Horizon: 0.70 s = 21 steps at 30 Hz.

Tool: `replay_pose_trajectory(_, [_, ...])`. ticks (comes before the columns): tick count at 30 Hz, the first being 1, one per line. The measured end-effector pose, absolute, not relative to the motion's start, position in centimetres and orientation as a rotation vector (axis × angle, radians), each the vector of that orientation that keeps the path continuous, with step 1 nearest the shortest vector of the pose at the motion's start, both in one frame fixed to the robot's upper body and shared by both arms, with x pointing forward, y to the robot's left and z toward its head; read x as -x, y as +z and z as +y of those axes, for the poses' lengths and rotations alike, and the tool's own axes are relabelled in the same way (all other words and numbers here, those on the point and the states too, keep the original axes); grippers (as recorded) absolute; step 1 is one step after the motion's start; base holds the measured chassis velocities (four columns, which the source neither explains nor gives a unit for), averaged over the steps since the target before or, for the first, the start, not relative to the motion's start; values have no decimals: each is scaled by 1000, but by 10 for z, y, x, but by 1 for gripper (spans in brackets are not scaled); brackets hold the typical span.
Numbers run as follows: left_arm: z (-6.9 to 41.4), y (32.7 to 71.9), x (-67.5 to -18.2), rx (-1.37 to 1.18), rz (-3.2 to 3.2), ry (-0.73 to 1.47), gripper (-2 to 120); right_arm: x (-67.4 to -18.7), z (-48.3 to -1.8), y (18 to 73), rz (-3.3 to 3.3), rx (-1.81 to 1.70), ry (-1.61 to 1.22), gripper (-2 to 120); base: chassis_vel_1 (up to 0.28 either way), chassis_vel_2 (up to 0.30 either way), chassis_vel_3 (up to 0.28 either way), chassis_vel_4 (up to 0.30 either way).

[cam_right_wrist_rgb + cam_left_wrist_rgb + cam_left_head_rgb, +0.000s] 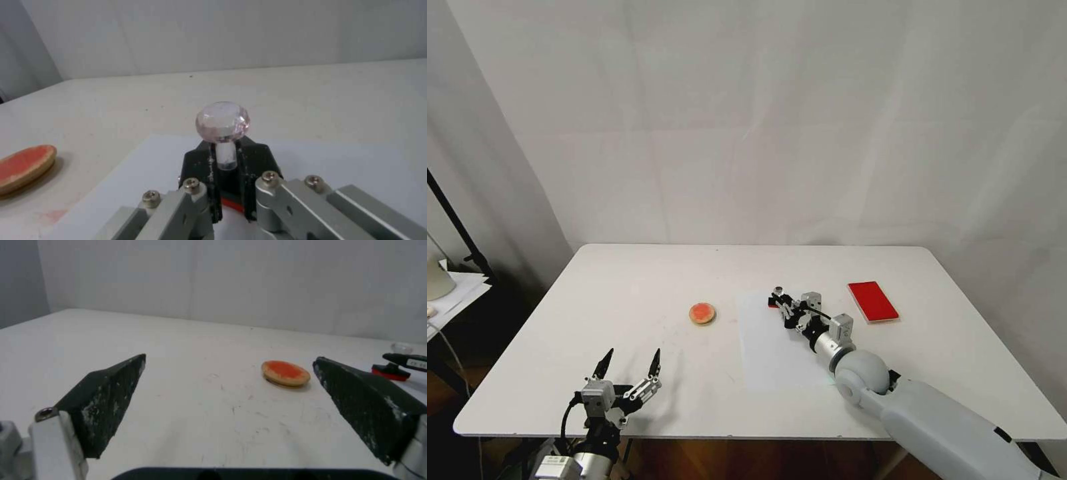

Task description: Pick up the stamp from the ink pad and place it onto another ink pad.

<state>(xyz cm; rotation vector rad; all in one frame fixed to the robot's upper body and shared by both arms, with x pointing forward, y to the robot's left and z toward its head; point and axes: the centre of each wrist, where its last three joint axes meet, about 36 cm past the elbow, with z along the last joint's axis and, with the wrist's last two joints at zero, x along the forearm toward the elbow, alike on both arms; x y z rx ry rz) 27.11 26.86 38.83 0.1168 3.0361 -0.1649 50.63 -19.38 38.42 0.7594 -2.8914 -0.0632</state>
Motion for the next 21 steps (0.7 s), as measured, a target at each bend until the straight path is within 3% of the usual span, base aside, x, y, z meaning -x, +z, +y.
replay_pose_trajectory(11, [269,388,-271,-117,3036,-165,100,-532,-177,440,-2964,-908,-18,7,0,0,0,0])
replay_pose_trajectory(21, [269,388,-271,-117,3036,-165,100,-537,-100,442,-2863,-1204,71,7,0,0,0,0])
